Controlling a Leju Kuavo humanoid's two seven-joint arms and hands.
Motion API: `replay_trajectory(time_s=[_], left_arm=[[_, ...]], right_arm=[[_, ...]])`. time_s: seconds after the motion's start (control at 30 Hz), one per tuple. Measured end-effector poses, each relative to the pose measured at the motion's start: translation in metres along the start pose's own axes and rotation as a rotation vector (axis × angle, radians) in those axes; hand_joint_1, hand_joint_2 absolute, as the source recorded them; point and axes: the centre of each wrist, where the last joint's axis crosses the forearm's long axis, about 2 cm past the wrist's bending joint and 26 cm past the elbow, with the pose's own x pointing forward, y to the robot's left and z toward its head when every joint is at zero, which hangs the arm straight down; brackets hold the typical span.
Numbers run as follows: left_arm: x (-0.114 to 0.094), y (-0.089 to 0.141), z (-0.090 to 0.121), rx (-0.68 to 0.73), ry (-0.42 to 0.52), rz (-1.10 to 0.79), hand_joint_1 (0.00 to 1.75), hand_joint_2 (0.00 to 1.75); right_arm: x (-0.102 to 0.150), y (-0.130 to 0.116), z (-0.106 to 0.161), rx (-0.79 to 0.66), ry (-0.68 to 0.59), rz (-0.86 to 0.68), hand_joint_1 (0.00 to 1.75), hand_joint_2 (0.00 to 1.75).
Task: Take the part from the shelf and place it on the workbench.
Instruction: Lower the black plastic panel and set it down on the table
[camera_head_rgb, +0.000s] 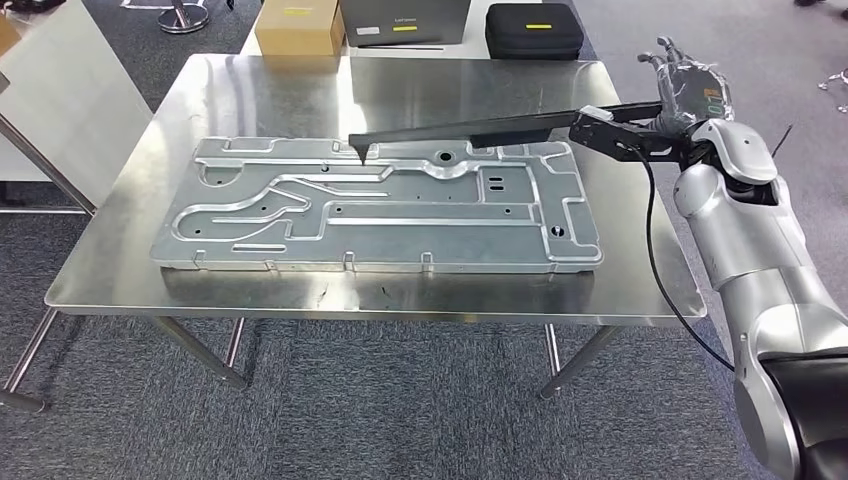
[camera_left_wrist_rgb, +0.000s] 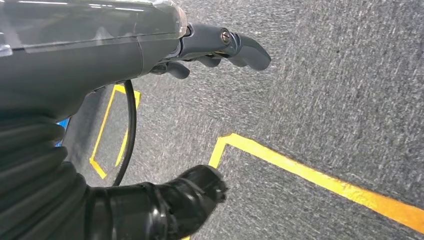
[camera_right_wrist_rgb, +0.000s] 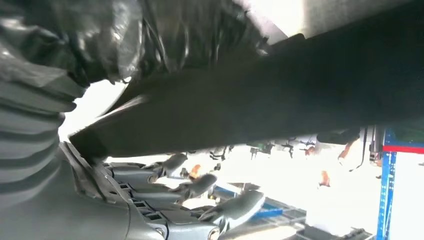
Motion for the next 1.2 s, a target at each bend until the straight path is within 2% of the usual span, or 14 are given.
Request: replay_trajectory(time_s=[0.63, 0.83, 1.2], left_arm=[[0.001, 0.002, 0.0, 0.007, -0.005, -0.005, 0.0, 0.0], [0.001, 0.001, 0.0, 0.007, -0.005, -0.005, 0.0, 0.0], [0.001, 0.001, 0.0, 0.007, -0.006, -0.004, 0.0, 0.0]], right_arm=[[-0.014, -0.001, 0.004, -0.02, 0.008, -0.062, 0.0, 0.0], [-0.019, 0.006, 0.007, -0.008, 0.018, -0.068, 0.0, 0.0], [-0.021, 0.002, 0.007, -0.022, 0.02, -0.072, 0.0, 0.0]])
